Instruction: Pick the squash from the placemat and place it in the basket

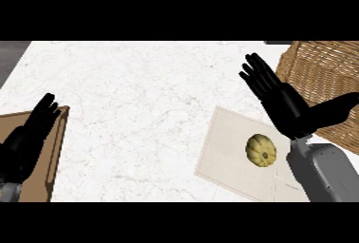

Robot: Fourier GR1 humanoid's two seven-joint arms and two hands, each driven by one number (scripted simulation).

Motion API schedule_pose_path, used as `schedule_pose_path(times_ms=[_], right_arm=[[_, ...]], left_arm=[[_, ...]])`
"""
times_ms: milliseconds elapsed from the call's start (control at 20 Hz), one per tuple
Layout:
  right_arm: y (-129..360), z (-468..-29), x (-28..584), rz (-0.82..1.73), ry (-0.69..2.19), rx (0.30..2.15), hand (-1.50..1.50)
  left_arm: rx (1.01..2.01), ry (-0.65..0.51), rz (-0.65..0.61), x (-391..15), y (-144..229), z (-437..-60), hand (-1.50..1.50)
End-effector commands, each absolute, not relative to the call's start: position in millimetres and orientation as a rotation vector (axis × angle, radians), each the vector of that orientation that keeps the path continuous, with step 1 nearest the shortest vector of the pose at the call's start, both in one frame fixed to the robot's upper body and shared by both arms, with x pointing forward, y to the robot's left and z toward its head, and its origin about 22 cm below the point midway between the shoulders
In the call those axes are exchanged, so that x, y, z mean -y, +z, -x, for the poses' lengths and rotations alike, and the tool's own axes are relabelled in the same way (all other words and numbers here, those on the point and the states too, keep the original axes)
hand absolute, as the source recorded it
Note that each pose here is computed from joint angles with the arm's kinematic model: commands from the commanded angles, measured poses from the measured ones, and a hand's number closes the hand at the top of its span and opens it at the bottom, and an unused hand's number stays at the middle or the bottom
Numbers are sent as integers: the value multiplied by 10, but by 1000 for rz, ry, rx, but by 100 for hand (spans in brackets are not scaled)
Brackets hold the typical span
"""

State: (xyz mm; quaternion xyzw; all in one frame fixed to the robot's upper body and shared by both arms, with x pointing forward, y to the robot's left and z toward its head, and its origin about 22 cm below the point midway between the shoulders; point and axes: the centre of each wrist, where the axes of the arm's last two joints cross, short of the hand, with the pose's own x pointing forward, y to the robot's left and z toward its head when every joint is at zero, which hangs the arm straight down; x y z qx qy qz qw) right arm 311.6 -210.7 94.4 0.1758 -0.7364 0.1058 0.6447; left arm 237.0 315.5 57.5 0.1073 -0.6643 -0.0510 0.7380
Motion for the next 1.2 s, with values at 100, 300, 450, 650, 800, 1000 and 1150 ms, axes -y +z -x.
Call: schedule_pose_path(times_ms=[100,300,450,650,800,1000,1150], right_arm=[[1554,-3095,2269,-550,421,2115,150],[2507,-2902,2327,-353,1038,2484,150],[2414,-2720,2159,-314,1275,2598,-150],[1859,-2359,1964,-289,1175,2786,-150],[1527,-2056,1814,-125,1145,2793,-150],[1294,-1645,1844,86,1217,2591,-150],[1485,-1565,2019,432,1325,2463,-150]], left_arm=[[1438,-71,-280,-3225,607,-2480,0],[1378,-49,-263,-3257,476,-2447,0],[1384,-44,-223,-3191,502,-2519,0],[1363,-24,-242,-3277,460,-2545,0],[1374,-20,-224,-3221,465,-2586,0],[1360,-16,-247,-3256,391,-2629,0],[1347,-5,-254,-3410,399,-2575,0]])
